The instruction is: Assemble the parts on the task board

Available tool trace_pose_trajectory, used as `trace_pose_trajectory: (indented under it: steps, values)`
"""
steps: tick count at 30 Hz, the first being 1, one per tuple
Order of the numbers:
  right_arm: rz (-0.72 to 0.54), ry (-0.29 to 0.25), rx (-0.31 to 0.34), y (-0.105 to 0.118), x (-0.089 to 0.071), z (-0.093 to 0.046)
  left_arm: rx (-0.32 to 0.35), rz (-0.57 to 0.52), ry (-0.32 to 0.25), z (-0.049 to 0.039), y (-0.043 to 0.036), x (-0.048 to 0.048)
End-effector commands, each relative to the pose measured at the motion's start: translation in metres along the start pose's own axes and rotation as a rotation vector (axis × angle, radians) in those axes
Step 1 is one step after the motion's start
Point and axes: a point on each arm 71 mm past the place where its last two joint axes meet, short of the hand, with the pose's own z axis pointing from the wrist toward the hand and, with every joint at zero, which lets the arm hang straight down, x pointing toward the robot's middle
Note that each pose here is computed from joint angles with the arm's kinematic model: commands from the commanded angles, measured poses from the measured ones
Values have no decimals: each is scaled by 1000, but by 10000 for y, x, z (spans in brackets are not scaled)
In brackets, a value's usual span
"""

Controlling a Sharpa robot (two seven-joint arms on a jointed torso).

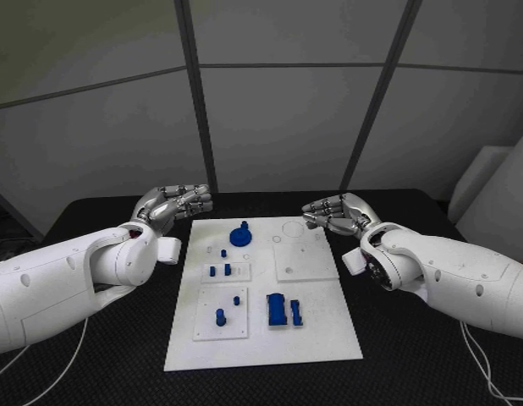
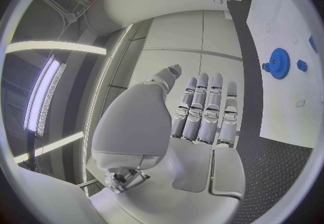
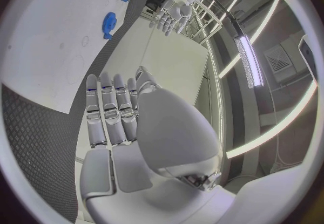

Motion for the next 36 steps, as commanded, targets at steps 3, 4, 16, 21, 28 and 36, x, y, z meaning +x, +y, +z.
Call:
trace_pose_trajectory:
  steps: [3,4,16,21,28,36]
  values:
    - [116,-24,-59,0,-38,93,71,-18,-123,52,-7,-52]
    - [118,-27,-60,-4,-38,105,73,-17,-128,58,-1,-43]
    - [110,-75,-36,8,16,41,31,15,-90,7,95,136]
    - [172,-138,-43,79,90,-99,34,59,-108,-103,156,326]
    - [266,-248,-18,191,227,-400,52,132,-138,-322,224,642]
    - [299,-294,8,237,291,-555,63,159,-150,-417,238,761]
